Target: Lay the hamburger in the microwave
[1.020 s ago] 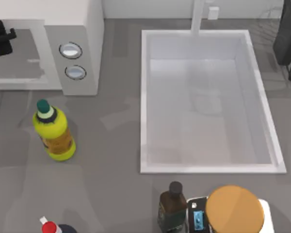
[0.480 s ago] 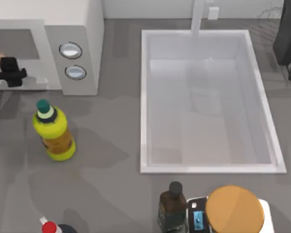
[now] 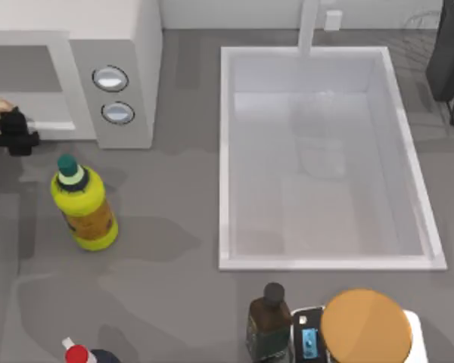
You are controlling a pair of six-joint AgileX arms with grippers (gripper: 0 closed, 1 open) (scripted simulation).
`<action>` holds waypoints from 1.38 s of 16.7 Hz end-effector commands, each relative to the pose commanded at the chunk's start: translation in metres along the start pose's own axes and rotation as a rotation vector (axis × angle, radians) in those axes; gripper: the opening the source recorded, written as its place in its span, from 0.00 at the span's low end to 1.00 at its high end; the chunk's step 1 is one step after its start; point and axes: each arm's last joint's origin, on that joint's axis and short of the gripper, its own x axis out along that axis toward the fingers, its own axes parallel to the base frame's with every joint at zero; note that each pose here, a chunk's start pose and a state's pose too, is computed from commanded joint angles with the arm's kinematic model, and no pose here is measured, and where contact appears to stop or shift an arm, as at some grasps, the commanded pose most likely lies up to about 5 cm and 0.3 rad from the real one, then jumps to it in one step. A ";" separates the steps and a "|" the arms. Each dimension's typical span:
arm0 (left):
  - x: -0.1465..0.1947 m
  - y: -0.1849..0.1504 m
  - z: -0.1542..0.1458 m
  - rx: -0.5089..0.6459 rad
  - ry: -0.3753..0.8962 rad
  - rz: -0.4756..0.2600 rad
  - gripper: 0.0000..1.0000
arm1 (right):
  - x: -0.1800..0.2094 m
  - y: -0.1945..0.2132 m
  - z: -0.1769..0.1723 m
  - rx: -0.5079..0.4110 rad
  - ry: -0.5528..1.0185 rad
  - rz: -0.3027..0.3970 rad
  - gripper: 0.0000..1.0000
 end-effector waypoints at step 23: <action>0.138 -0.001 0.042 0.001 -0.010 -0.006 0.00 | 0.000 0.000 0.000 0.000 0.000 0.000 1.00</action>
